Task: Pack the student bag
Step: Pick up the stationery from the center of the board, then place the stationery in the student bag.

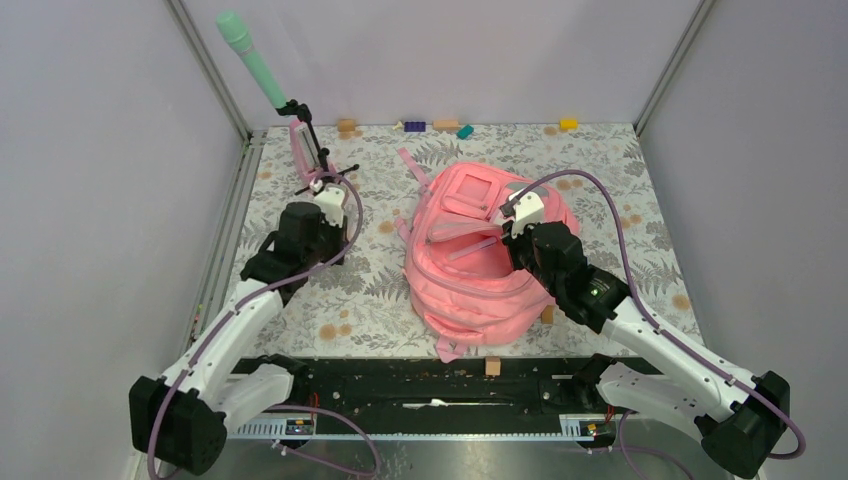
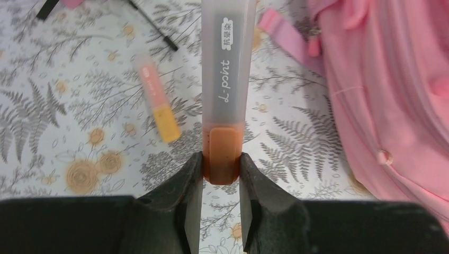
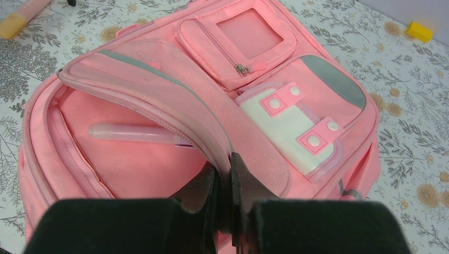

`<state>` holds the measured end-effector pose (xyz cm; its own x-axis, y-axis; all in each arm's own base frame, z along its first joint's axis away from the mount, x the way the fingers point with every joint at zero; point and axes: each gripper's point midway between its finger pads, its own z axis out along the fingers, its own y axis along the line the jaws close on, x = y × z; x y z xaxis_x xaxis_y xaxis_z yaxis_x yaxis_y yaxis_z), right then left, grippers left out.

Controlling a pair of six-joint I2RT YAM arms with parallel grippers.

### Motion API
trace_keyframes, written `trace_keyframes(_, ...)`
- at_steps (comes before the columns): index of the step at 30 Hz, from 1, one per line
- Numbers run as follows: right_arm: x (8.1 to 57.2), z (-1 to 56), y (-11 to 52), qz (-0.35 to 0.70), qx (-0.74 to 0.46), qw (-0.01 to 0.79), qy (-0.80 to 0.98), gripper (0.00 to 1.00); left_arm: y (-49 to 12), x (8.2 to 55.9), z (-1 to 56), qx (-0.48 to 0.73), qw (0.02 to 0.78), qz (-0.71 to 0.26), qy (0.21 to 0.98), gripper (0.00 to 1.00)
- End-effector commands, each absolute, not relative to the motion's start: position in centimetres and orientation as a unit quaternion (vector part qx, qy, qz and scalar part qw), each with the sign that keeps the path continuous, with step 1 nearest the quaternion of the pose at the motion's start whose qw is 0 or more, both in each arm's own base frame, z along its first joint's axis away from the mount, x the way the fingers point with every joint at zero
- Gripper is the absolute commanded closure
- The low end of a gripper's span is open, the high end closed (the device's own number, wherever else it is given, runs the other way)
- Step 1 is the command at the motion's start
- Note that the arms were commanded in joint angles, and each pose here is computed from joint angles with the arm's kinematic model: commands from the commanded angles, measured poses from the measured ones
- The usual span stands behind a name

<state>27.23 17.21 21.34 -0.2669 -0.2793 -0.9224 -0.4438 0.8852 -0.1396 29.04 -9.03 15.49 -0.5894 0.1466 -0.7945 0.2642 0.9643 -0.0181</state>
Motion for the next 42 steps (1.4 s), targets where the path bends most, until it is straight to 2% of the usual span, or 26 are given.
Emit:
trace_keyframes(1, 28.3, 25.9, 17.5, 0.097, -0.185, 0.622, 0.754, 1.00, -13.0, 28.5, 19.0, 0.212, 0.499, -0.124, 0.831, 1.00)
trace_keyframes(7, 28.4, 25.8, 17.5, 0.094, -0.186, 0.621, 0.755, 1.00, -19.9, 23.0, 21.3, 0.335, 0.493, -0.199, 0.778, 1.00)
trace_keyframes(17, 28.5, 25.8, 17.7, 0.098, -0.187, 0.620, 0.756, 1.00, -27.1, 18.4, 22.1, 0.495, 0.410, -0.205, 0.738, 1.00)
trace_keyframes(30, 28.3, 26.2, 17.2, 0.091, -0.183, 0.627, 0.751, 1.00, -32.6, 21.7, 19.4, 0.567, 0.335, -0.165, 0.735, 1.00)
trace_keyframes(37, 28.3, 26.2, 17.3, 0.094, -0.183, 0.626, 0.752, 1.00, -34.4, 23.6, 18.9, 0.564, 0.329, -0.158, 0.741, 1.00)
trace_keyframes(42, 28.2, 26.2, 17.4, 0.098, -0.184, 0.626, 0.752, 1.00, -35.1, 25.6, 19.2, 0.548, 0.355, -0.152, 0.742, 1.00)
